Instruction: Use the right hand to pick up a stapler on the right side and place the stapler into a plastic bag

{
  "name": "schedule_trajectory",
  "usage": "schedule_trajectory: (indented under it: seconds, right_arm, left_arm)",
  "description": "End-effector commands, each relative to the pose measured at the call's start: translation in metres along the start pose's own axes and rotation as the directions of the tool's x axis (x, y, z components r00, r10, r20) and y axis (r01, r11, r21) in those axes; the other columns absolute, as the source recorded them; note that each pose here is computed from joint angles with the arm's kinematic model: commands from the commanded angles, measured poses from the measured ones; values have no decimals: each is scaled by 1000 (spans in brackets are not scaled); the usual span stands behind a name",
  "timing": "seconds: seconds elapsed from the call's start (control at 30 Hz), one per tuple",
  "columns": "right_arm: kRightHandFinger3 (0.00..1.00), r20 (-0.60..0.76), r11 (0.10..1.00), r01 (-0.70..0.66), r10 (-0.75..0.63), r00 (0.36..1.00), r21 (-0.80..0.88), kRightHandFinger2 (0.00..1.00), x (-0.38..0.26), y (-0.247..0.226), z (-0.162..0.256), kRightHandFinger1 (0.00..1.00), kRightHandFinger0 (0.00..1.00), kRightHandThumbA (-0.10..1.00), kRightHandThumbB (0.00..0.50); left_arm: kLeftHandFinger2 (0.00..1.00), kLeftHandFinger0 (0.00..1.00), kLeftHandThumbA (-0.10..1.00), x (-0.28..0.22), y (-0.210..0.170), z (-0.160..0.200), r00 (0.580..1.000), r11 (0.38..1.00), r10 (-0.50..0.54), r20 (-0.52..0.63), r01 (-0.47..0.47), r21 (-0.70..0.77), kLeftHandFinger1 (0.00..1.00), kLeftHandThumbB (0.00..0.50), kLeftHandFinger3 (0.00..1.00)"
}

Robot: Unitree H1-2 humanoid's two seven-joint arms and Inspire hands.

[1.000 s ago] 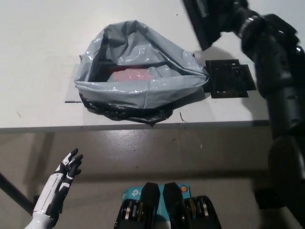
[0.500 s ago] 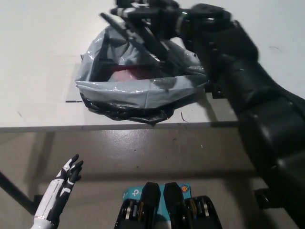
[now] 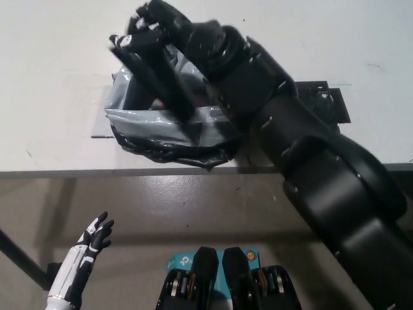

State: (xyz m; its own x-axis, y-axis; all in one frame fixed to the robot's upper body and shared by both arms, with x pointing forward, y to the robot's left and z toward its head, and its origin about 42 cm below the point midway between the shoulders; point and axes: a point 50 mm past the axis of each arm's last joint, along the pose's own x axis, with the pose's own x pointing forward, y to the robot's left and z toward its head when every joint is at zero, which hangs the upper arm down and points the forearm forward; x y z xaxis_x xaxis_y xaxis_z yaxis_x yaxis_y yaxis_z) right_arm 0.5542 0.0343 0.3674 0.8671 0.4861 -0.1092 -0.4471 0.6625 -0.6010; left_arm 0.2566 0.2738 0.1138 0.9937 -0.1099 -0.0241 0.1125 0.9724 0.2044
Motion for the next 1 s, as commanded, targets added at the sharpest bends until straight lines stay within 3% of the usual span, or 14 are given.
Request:
schedule_trajectory:
  seconds: [0.0,0.03,0.13,0.2,0.37,0.53,0.6,0.67,0.7,0.73,0.77,0.83,0.97]
  right_arm:
    - [174,515,803,377,-103,851,-462,148,-12,-31,75,0,0,678,240]
    - [236,517,785,386,-99,850,-484,196,-12,-29,71,0,0,620,241]
    - [308,529,713,416,-74,846,-565,272,-13,-27,54,0,0,582,260]
    - [306,535,676,431,-64,843,-598,281,-14,-33,50,4,0,662,261]
    - [312,567,622,483,-75,821,-617,297,-17,-50,47,19,0,744,240]
    - [307,584,612,511,-97,806,-604,299,-19,-59,46,7,0,760,246]
    - [359,593,615,518,-99,799,-595,363,-19,-56,44,43,0,744,270]
    - [662,570,615,490,-78,818,-618,697,-18,-54,42,315,141,769,307]
    - [883,532,623,439,-42,846,-648,878,-16,-51,37,630,484,772,363]
    - [1000,522,619,427,-32,852,-659,1000,-16,-50,35,796,639,780,386]
    - [1000,504,615,404,-12,864,-677,1000,-15,-48,32,942,864,779,405]
    - [1000,490,618,381,7,872,-687,1000,-15,-44,26,1000,1000,800,432]
    - [1000,426,621,314,36,904,-718,1000,-13,-40,18,1000,1000,903,483]
  left_arm:
    - [1000,1000,961,5,0,16,997,1000,-9,75,8,20,1000,26,1000]
    - [1000,1000,960,2,0,15,998,1000,-12,69,11,21,1000,21,1000]
    - [1000,1000,953,-2,-3,14,997,999,-16,77,13,34,1000,0,1000]
    - [1000,1000,963,1,-3,15,996,999,-20,90,17,37,1000,0,1000]
    - [1000,1000,963,6,-2,19,994,999,-25,105,20,42,1000,0,1000]
    - [1000,1000,959,3,-2,19,994,999,-24,102,19,48,1000,0,1000]
    - [1000,1000,964,2,-1,18,994,998,-29,101,24,53,1000,0,1000]
    - [1000,1000,958,4,-2,19,994,998,-29,107,24,51,1000,0,1000]
    - [1000,1000,952,3,-2,20,994,998,-33,107,27,55,1000,0,1000]
    - [1000,1000,951,3,-2,20,994,998,-33,106,28,54,1000,0,1000]
    - [1000,1000,949,3,-3,20,994,998,-36,105,31,50,1000,0,1000]
    - [1000,1000,948,1,-3,20,994,998,-39,104,34,49,1000,0,1000]
    - [1000,1000,946,5,-3,24,992,997,-40,119,31,75,1000,0,1000]
